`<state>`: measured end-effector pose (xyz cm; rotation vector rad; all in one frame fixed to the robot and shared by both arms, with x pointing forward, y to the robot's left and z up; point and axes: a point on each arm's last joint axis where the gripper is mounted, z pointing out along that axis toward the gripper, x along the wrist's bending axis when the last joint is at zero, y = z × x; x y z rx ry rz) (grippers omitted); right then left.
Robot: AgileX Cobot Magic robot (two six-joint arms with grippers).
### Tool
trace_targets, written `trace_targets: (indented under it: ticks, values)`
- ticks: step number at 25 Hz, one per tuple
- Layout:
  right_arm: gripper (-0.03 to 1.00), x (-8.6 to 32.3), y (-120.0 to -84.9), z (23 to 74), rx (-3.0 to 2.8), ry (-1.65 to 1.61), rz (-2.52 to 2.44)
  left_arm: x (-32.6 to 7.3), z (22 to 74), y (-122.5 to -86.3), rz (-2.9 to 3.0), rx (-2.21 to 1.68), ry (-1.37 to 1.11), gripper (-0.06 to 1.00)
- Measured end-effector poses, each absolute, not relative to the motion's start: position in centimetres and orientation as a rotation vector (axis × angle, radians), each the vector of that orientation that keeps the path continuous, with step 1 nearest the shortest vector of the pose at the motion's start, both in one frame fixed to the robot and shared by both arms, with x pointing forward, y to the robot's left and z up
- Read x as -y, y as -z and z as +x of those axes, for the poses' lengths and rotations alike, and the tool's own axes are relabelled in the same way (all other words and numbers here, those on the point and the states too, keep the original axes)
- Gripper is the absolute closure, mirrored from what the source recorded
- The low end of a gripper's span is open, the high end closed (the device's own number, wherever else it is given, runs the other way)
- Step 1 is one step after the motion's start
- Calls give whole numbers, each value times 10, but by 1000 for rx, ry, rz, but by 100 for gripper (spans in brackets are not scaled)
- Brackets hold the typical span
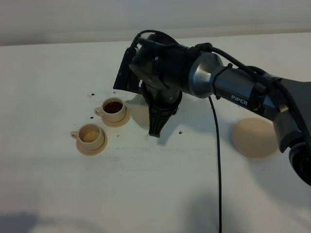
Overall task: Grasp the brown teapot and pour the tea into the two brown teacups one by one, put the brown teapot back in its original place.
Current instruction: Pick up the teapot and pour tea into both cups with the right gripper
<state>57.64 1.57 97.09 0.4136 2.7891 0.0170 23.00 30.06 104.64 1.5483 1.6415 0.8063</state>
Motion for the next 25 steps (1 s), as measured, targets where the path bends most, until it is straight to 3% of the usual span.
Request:
trace_targets:
  ticks: [16, 25]
  values:
    - [85, -21, -963, 577, -2829, -112, 507, -301, 230, -1046, 1548, -1642, -806, 47]
    - [85, -40, -982, 550, -2805, -118, 391, -301, 230, -1046, 1548, -1642, -806, 47]
